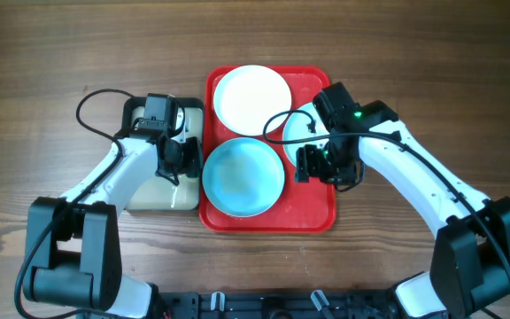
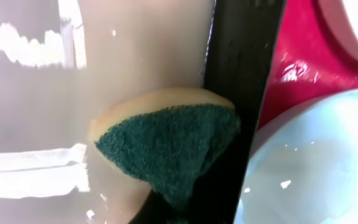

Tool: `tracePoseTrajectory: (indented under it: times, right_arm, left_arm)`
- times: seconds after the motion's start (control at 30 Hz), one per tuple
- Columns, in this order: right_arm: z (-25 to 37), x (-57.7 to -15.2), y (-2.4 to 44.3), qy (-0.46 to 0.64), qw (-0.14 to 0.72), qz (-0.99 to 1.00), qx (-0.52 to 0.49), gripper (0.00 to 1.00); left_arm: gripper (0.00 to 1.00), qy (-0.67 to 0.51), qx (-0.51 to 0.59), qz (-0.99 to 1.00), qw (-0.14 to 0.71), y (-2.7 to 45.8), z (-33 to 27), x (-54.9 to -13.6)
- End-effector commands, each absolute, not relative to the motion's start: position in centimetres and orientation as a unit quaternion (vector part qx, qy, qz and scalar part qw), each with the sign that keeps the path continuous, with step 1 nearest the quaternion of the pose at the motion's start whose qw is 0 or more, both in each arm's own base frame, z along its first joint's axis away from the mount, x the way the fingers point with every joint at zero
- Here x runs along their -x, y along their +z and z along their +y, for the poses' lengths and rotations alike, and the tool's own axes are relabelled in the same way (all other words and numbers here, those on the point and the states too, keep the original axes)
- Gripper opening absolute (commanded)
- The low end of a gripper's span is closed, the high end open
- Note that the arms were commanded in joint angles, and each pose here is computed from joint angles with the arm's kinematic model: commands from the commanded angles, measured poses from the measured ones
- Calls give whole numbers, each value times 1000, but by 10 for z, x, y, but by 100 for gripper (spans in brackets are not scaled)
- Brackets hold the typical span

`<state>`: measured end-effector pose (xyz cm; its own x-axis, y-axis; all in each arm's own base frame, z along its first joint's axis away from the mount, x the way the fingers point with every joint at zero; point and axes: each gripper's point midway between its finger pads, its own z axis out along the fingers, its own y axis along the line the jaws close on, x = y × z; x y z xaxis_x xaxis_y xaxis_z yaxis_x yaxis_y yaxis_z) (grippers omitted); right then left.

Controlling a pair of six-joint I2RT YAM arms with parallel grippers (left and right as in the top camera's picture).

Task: Clean dirty plates on tray and stack at the side
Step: 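Lift the light-blue plate with the right gripper off the tray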

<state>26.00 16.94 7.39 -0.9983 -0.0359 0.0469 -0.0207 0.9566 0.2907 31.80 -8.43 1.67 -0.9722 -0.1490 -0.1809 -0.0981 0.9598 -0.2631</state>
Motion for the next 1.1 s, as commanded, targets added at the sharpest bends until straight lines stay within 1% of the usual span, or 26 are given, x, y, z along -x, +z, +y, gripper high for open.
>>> tracePoseTrajectory:
  times: [0.0, 0.07, 0.17, 0.27, 0.33, 0.4, 0.47, 0.5, 0.53, 0.57, 0.63, 0.7, 0.77, 0.83, 0.97, 1.03, 1.07]
  right_arm:
    - [179, -268, 76, -155, 4, -988, 11, 69]
    - [189, -269, 75, -157, -4, -988, 10, 69]
    - [195, -276, 62, -109, -33, -993, 41, 68]
    - [212, -279, 55, -117, -42, -992, 22, 68]
    - [214, -285, 45, -107, -47, -992, 45, 68]
    - [214, -286, 32, -96, -40, -993, 54, 68]
    - [214, -286, 18, -88, -30, -994, 55, 67]
    - [214, -286, 13, -85, -26, -994, 55, 64]
    - [215, -285, 7, -83, -19, -995, 55, 59]
    - [216, -284, 2, -85, -13, -995, 55, 48]
    - [219, -283, -1, -91, -6, -994, 54, 33]
    - [220, -284, -2, -92, -7, -994, 54, 26]
    - [220, -284, -1, -93, -8, -994, 54, 13]
    - [221, -286, -1, -96, -12, -994, 54, 4]
    - [222, -288, 4, -99, -16, -994, 51, 4]
    - [223, -291, 21, -103, -29, -994, 30, 4]
    - [221, -296, 41, -100, -49, -993, 27, 4]
  left_arm:
    - [4, -115, 62, 986, 107, 15, -84, -321]
    - [4, -99, 64, 985, 123, 21, -78, -324]
    - [4, -73, 68, 975, 198, 64, -65, -337]
    - [4, -26, 83, 959, 269, 103, -43, -344]
    - [4, 11, 102, 943, 317, 131, -24, -345]
    - [4, -9, 109, 939, 326, 141, -24, -343]
    - [4, -27, 102, 949, 298, 131, -26, -337]
    - [4, -33, 103, 951, 289, 127, -27, -335]
    - [4, -42, 107, 954, 278, 122, -25, -334]
    - [4, -46, 112, 955, 272, 118, -23, -335]
    - [4, -68, 108, 958, 257, 111, -23, -335]
    - [4, -105, 109, 960, 237, 102, -24, -335]
    - [4, -135, 106, 960, 220, 95, -24, -333]
    - [4, -141, 112, 962, 207, 88, -23, -332]
    - [4, -138, 92, 966, 200, 83, -23, -330]
    - [4, -138, 93, 966, 199, 83, -23, -330]
    - [4, -138, 93, 966, 199, 83, -23, -330]
